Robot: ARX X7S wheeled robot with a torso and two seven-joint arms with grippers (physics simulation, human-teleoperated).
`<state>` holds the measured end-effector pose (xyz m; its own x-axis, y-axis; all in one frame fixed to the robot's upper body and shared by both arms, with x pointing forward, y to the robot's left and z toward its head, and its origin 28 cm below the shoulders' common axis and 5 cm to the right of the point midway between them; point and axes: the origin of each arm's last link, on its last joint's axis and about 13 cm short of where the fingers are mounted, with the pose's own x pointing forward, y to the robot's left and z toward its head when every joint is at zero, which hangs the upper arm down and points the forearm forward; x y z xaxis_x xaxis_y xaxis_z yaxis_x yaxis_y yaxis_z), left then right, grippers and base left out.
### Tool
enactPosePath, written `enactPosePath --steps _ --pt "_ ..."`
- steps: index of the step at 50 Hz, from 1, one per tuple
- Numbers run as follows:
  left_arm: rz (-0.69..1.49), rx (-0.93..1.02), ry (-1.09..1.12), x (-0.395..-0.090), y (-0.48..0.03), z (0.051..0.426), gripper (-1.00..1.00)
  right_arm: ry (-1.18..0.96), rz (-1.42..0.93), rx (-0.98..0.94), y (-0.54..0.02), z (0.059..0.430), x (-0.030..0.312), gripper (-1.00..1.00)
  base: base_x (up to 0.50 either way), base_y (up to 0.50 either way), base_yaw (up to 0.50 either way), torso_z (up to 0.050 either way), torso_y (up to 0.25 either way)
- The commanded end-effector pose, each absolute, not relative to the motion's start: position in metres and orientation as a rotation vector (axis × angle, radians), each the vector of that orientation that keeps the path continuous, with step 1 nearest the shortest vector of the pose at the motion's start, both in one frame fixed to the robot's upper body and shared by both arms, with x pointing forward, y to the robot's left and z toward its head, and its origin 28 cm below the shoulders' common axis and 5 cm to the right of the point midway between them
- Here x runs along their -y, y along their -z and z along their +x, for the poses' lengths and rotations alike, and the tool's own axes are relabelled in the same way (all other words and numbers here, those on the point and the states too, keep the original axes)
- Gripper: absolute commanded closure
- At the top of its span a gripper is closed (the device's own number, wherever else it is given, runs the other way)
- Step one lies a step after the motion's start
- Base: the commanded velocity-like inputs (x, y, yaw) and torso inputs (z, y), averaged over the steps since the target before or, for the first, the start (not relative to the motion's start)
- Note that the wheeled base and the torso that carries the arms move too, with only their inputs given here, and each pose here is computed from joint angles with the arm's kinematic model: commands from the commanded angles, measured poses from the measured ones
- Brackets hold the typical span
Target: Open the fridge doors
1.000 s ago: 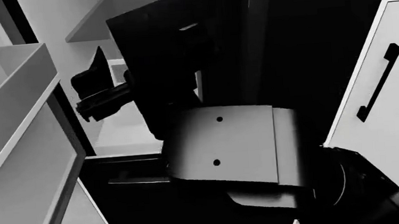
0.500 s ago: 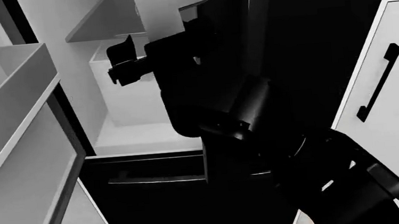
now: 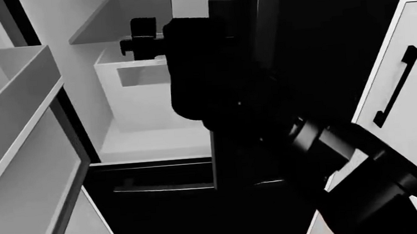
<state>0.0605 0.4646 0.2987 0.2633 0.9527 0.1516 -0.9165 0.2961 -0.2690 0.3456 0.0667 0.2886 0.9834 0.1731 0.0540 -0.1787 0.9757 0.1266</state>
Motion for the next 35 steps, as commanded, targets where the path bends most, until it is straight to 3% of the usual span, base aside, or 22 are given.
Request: enactPosePath --steps 1,12,35 --pt "-0.135 0.304 -1.271 -0.464 -0.297 0.06 -1.0 0.35 0.243 -0.066 -0.273 0.381 -0.019 -1.0 0.0 0.0 0.0 0.0 0.0" --pt "-0.135 0.3 -1.275 -0.465 -0.294 0.058 -1.0 0.633 0.459 -0.023 -0.277 0.37 0.0 -1.0 0.0 0.0 0.0 0.0 0.0" --pt "-0.131 0.296 -1.26 -0.462 -0.297 0.068 -1.0 0.825 0.722 0.193 -0.296 0.313 0.054 -1.0 0.0 0.0 0.0 0.0 0.001"
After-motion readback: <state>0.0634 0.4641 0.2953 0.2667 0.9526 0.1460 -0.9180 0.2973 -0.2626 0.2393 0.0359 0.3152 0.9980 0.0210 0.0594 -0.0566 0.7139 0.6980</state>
